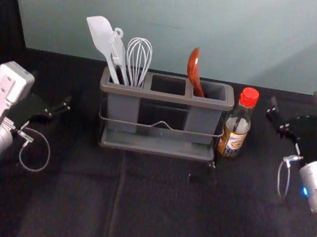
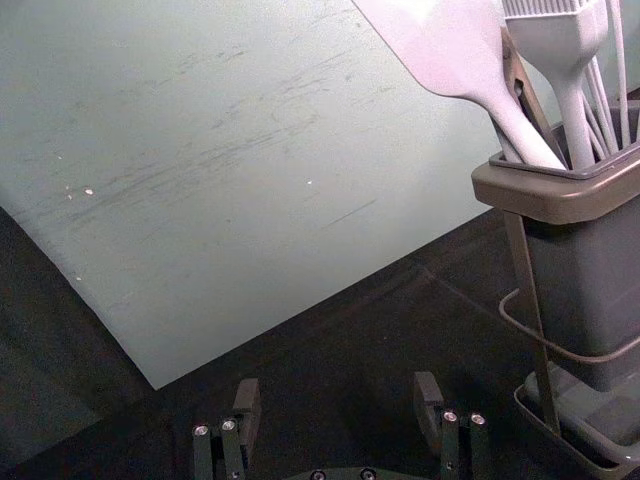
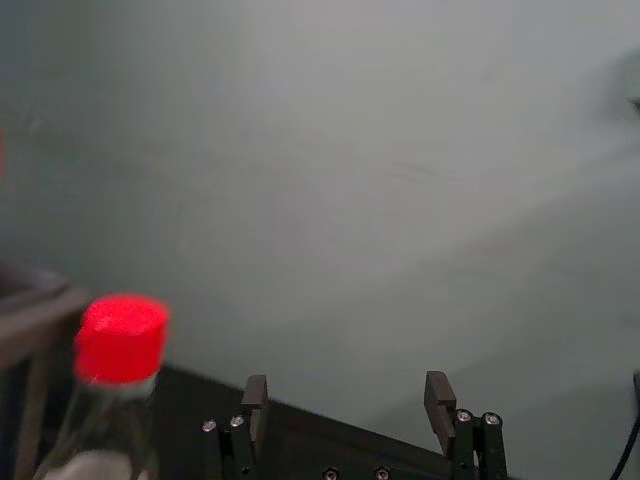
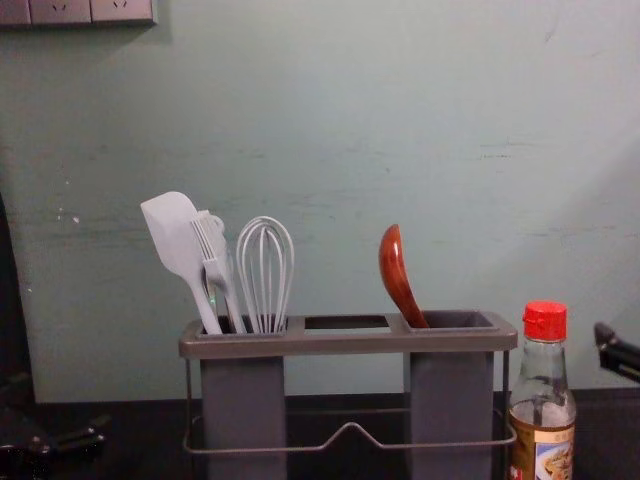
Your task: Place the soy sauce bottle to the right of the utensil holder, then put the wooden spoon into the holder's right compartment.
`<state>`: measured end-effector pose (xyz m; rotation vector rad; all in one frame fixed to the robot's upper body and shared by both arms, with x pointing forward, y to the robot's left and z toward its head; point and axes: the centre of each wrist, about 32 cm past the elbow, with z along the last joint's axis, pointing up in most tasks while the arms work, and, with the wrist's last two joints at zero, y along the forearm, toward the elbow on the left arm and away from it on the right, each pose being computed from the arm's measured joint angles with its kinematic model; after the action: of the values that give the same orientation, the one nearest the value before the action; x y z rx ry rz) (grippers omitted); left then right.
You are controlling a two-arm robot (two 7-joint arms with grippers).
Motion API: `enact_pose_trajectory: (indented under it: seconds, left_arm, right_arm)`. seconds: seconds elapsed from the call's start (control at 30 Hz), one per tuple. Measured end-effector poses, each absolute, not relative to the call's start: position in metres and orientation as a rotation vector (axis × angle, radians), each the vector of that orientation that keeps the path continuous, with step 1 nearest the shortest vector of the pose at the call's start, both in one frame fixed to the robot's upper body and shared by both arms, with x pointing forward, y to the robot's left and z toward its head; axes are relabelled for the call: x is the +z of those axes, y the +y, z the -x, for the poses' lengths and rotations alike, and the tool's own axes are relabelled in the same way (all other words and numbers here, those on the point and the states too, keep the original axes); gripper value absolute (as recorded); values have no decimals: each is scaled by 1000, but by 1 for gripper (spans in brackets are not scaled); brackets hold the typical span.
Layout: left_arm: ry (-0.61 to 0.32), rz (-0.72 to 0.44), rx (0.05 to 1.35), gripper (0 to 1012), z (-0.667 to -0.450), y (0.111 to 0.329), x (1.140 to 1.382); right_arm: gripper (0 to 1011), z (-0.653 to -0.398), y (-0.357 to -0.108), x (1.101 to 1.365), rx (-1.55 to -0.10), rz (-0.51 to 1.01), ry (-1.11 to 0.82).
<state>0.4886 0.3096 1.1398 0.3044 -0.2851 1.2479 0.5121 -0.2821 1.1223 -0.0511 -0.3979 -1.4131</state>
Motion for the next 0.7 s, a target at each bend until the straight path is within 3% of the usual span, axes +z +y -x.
enact_pose_trajectory:
  seconds: [0.23, 0.7]
  left_arm:
    - [-285, -304, 1248, 1005, -489, 310, 1140]
    - [-285, -304, 1248, 1005, -489, 310, 1140]
  right_arm:
    - [1002, -515, -291, 1134, -1320, 247, -530]
    - [1003, -513, -299, 1133, -1351, 270, -475]
